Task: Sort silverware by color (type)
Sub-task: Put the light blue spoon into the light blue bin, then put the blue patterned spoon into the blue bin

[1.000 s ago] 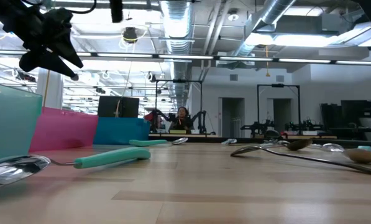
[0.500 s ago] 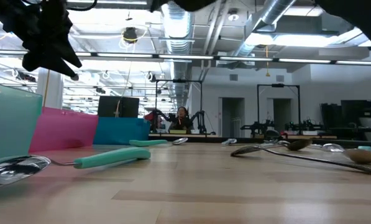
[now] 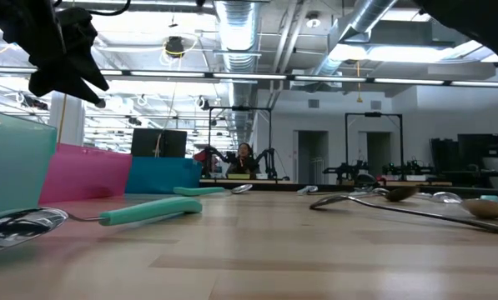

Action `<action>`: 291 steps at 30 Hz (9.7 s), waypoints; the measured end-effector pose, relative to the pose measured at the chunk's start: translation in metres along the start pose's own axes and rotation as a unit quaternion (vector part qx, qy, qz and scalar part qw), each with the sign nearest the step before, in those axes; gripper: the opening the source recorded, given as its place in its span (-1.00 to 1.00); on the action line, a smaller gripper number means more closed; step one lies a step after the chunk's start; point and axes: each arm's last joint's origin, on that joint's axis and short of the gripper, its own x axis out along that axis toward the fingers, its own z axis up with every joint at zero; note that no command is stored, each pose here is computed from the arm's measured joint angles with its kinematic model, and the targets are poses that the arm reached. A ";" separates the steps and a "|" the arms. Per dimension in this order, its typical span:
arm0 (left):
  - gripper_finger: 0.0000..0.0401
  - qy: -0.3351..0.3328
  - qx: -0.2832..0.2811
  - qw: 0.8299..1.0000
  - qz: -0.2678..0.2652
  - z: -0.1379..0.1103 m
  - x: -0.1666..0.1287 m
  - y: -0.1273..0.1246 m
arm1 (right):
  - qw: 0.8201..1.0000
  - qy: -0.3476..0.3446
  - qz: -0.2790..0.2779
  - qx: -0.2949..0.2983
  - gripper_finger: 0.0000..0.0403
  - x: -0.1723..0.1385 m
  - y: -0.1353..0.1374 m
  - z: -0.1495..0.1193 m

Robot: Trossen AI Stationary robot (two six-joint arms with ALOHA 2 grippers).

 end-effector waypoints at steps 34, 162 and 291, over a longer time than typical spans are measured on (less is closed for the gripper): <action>-0.03 0.012 -0.042 0.999 -0.012 -0.001 0.000 -0.001 | 0.992 0.005 -0.119 -0.049 -0.61 0.007 -0.021 -0.022; -0.03 -0.007 -0.046 0.999 0.012 0.000 0.000 0.001 | 0.938 0.130 -0.289 -0.143 -0.25 -0.164 0.028 0.143; -0.03 -0.027 -0.070 0.997 0.036 0.001 0.000 0.003 | 0.768 0.184 -0.482 0.380 -0.73 -0.300 -0.264 0.052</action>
